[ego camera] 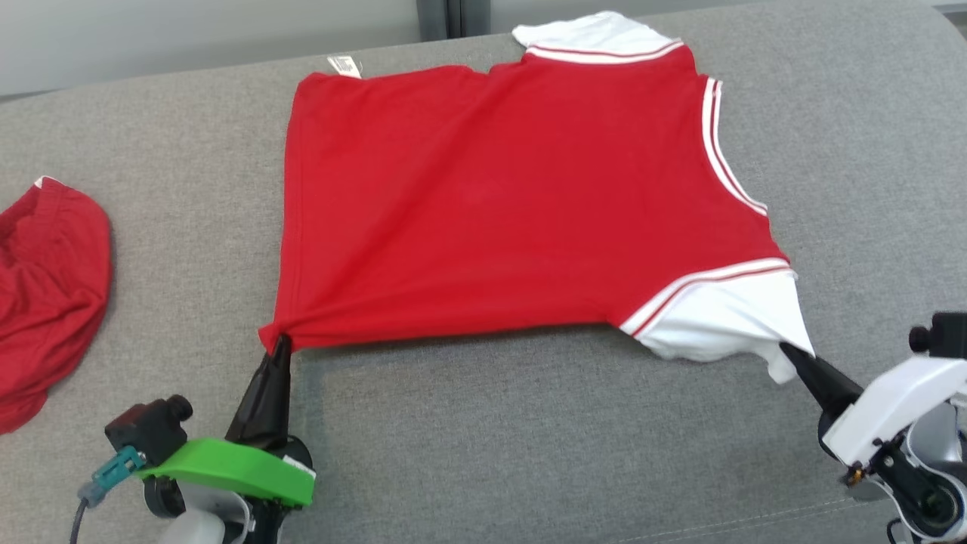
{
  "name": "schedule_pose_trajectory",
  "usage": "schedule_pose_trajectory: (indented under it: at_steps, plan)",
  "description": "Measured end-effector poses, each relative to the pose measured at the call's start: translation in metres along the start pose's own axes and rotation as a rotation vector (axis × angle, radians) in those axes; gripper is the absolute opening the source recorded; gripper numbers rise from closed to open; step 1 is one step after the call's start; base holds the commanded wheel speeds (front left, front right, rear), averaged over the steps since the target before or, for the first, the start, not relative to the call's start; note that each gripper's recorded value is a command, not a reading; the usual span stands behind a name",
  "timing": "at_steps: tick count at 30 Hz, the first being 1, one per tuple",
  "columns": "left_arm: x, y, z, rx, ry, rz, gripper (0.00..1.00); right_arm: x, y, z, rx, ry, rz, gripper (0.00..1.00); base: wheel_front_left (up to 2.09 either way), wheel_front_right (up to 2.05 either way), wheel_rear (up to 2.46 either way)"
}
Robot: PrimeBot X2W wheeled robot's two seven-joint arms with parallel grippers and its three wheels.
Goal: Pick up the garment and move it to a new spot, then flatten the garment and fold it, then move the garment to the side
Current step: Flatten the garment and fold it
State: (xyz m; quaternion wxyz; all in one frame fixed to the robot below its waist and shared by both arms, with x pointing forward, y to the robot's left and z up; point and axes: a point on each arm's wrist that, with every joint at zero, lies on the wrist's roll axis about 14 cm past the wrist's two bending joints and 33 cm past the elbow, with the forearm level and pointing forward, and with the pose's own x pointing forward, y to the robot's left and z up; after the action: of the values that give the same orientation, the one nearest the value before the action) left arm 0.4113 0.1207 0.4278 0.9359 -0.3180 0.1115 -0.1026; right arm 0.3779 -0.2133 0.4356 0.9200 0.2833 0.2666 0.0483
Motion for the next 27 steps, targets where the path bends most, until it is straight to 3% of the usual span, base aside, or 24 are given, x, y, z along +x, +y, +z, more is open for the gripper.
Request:
schedule_pose_trajectory:
  at_steps: [8,21,27]
  plan:
    - [-0.038,0.01,-0.018,0.025,0.046,0.042,0.0,-0.039,0.005,-0.032,0.039,0.124,-0.033,0.0,0.0,0.0,0.0]
    - [-0.055,0.02,-0.031,0.046,0.102,0.092,0.0,-0.047,0.004,-0.027,0.027,0.143,-0.079,0.0,0.0,0.0,0.0]
    - [-0.049,0.012,-0.025,0.044,0.086,0.065,0.0,-0.04,0.014,-0.011,0.039,0.089,-0.036,0.0,0.0,0.0,0.0]
